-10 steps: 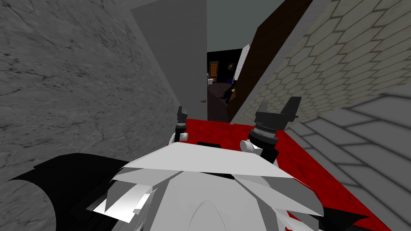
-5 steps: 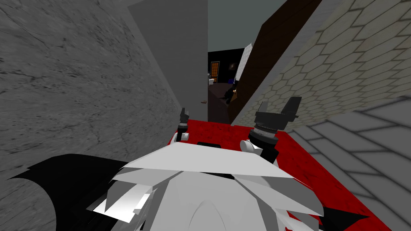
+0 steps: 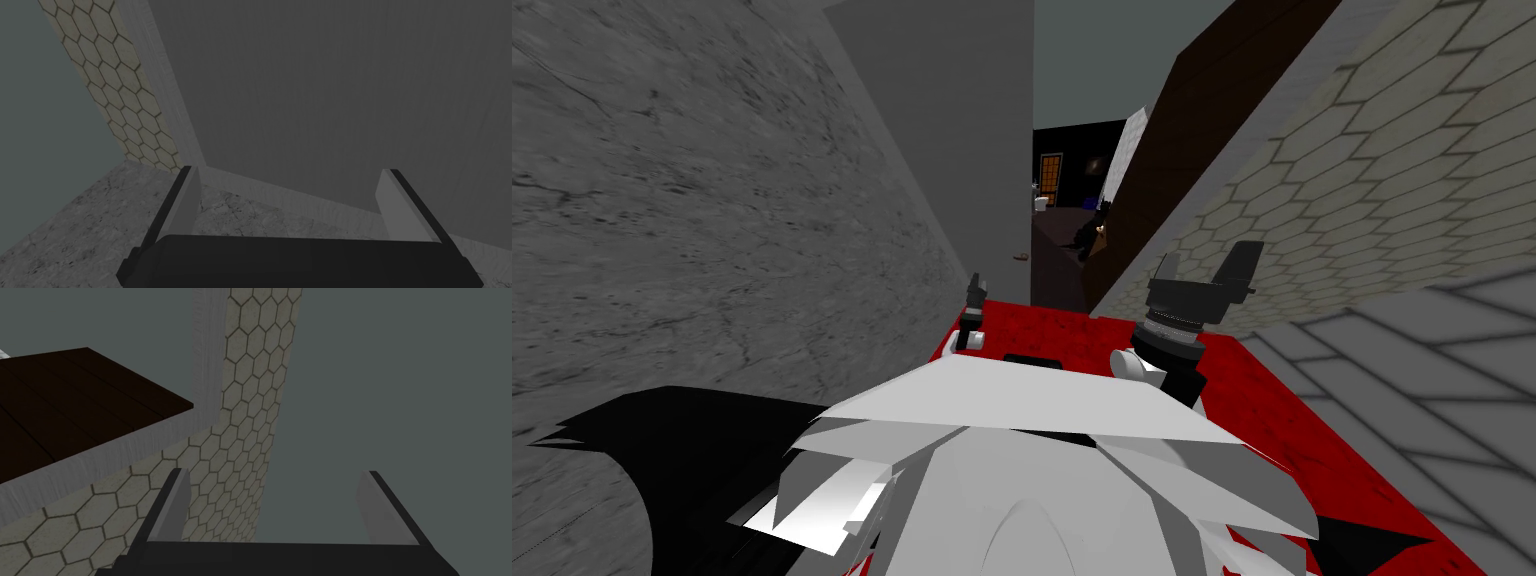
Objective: Push the door open
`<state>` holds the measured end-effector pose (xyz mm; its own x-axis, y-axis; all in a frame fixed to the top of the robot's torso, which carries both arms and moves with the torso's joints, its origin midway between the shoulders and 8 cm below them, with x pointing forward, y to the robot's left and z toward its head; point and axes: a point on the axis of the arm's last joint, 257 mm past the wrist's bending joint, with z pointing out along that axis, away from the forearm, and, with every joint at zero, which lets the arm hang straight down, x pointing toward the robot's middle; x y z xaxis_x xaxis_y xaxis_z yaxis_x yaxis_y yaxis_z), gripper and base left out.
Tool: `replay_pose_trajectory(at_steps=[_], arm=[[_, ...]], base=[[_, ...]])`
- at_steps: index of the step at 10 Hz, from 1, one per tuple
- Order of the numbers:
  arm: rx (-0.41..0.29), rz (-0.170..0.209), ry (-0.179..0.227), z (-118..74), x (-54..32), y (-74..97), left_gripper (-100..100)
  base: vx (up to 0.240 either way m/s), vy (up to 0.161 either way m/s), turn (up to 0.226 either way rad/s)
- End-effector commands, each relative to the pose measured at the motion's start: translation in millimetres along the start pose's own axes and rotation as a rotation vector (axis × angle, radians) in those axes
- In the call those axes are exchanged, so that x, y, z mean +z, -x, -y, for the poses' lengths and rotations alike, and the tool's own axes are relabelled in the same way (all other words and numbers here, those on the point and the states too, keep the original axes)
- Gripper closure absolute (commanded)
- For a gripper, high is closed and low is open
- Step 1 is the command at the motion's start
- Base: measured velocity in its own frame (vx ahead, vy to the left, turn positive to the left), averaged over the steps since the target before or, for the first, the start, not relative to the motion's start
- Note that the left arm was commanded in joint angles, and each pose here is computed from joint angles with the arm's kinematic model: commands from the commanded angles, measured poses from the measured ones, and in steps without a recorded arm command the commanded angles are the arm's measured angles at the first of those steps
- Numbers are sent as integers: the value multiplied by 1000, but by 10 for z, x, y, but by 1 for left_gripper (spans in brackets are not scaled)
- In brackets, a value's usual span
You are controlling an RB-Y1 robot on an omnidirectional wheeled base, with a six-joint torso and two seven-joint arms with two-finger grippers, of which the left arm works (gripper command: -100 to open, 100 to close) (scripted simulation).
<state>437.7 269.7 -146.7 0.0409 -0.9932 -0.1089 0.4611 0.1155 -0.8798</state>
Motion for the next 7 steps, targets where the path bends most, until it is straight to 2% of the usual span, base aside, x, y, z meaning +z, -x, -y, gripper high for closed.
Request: replay_pose_trajectory(at_steps=[1, 7], arm=[[-1, -10, 22, -141, -7, -27, -100], [-7, -45, 105, -637, -66, -161, -100]], base=[[110, -12, 38], [100, -3, 39]])
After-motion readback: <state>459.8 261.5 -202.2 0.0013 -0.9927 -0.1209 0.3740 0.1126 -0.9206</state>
